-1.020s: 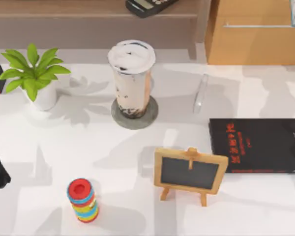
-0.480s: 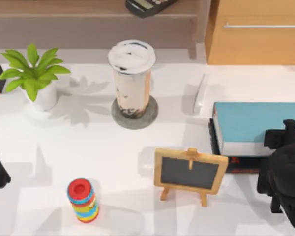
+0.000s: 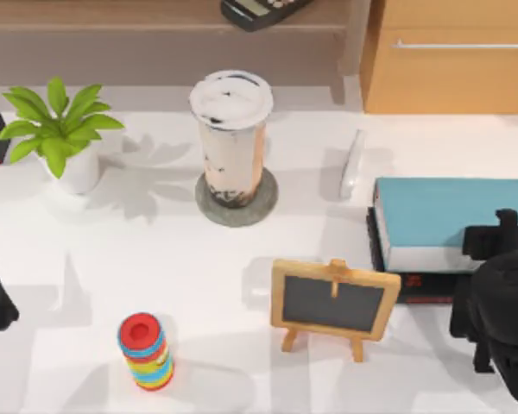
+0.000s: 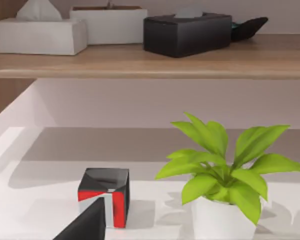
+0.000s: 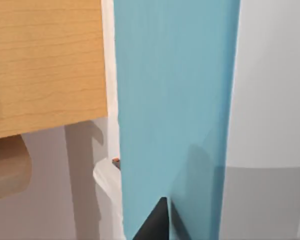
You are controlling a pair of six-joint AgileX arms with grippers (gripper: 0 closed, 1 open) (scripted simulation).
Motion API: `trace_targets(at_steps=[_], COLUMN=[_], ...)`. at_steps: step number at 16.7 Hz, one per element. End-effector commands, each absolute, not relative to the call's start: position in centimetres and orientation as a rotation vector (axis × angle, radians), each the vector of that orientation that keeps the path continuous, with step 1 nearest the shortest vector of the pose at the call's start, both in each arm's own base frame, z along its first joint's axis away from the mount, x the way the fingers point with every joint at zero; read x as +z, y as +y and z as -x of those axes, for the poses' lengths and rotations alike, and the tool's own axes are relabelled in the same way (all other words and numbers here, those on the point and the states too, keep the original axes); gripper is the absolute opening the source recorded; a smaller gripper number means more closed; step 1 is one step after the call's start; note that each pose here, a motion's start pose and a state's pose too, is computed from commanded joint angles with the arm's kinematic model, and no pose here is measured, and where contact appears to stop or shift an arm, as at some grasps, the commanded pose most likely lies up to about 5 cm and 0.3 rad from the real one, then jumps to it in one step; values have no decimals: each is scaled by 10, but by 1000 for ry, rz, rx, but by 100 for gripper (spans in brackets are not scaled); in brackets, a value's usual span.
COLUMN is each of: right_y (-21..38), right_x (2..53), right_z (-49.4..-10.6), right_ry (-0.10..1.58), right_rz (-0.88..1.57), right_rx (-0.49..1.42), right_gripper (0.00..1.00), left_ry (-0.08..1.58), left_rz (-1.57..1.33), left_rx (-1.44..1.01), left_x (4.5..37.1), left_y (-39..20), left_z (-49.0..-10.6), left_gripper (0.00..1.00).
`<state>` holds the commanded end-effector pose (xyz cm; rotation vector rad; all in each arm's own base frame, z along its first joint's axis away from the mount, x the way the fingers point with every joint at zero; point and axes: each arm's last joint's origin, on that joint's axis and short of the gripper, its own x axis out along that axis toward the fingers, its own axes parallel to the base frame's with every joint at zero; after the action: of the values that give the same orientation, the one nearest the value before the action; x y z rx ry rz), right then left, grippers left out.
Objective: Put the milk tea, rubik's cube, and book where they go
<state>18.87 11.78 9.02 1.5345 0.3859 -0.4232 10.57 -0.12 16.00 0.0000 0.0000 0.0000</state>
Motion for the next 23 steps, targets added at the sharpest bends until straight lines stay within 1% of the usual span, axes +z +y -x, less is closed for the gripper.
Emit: trace_targets(at_steps=[7,20,21,23], right_y=[117,117,117,117], right_x=[87,87,87,87], right_z=[-190,-190,-190,-190], right_ry=[394,394,394,394], right_rz=[-1523,-1523,-1523,-1523], right_rx=[-431,-431,-431,-431], right_gripper=[0,98,100,100], left_ry=[0,0,0,0], left_rz=[0,0,0,0], left_rx=[0,0,0,0], left_x=[160,160,160,160], left_y=[-1,-1,-1,-1], left_z=[-106,-106,-106,-106], left_gripper=[100,100,100,100])
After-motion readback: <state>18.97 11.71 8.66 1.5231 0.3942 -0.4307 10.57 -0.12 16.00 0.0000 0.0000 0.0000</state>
